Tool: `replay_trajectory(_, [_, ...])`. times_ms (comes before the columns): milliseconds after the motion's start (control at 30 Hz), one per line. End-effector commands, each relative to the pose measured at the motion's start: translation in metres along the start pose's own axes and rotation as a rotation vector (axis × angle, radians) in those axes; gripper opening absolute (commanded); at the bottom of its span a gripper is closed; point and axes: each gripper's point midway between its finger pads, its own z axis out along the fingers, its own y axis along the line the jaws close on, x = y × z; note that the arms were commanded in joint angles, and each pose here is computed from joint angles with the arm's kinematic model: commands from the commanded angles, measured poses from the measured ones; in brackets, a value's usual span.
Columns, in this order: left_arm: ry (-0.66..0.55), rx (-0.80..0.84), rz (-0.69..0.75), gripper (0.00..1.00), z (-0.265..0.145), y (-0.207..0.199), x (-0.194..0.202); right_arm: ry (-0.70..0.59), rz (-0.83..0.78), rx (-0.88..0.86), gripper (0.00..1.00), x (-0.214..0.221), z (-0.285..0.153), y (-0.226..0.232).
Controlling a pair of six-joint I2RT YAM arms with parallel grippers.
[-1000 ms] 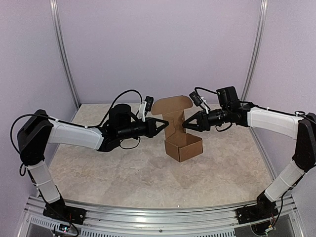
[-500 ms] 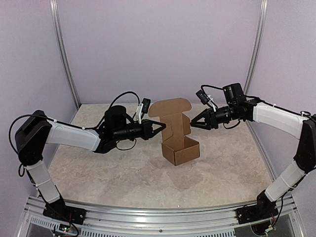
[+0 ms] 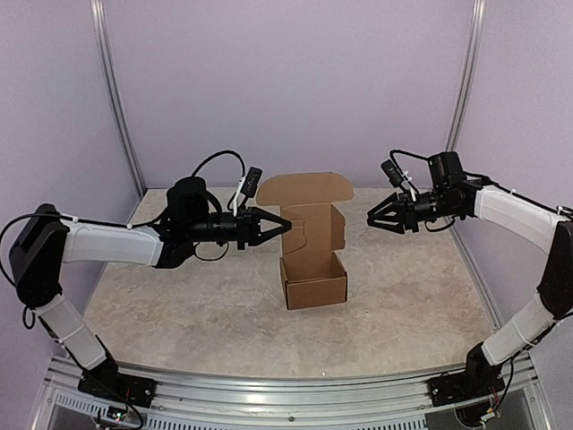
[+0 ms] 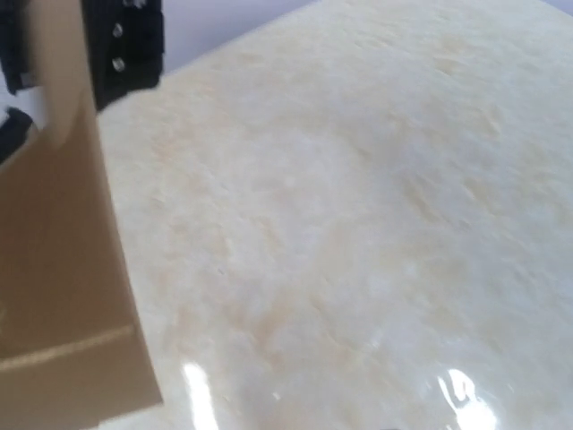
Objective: Fold the paper box
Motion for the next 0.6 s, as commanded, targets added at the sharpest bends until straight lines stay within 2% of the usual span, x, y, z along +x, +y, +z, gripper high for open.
replay_trajectory(0, [-0.004,0.089,0.033,0.00,0.005,-0.018,-0.008,-0.083,-0.033,-0.155,0.44,-0.019,0.016,0.024])
replay_trajectory(167, [-0.009,0.118,0.018,0.00,0.014,-0.021,-0.005,-0.059,-0.086,-0.208,0.46,-0.022,0.039,0.046])
replay_trajectory(433, [0.004,0.139,-0.001,0.00,0.029,-0.022,0.000,-0.035,-0.061,-0.299,0.44,-0.020,0.064,0.060])
replay_trajectory(567, [0.006,0.146,-0.006,0.00,0.032,-0.023,0.001,-0.038,-0.058,-0.327,0.37,-0.021,0.067,0.067])
